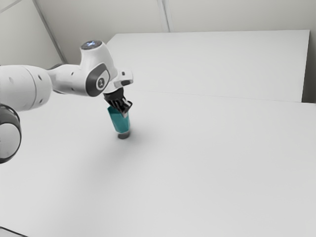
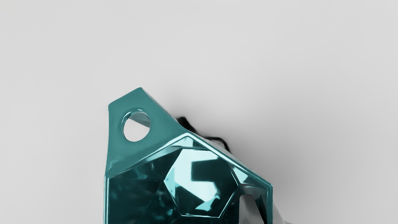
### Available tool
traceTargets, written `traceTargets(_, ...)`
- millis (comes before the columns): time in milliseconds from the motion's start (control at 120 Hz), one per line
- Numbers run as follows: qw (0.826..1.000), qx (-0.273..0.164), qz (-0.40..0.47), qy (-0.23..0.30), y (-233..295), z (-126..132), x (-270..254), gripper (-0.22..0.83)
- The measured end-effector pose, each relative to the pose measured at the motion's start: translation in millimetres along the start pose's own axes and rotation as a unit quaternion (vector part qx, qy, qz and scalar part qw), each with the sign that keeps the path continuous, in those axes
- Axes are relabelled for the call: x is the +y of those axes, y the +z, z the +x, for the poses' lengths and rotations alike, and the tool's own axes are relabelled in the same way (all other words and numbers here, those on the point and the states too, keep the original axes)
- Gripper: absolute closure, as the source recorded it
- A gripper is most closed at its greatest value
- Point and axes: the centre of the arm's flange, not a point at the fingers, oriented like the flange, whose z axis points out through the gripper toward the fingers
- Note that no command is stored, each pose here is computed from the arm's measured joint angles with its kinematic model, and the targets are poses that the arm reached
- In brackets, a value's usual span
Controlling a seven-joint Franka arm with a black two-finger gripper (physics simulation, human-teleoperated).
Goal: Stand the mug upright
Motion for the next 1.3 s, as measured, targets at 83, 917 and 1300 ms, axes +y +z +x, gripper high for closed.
traceTargets(83,1.000,0.000,-0.008,-0.020,11.0,1.2,-1.2,0.79)
traceTargets(917,0.998,0.023,0.017,-0.057,-47.4,-2.1,-6.1,0.06)
traceTargets(1300,0.996,0.015,0.030,-0.082,-189.8,-39.8,-45.6,0.01)
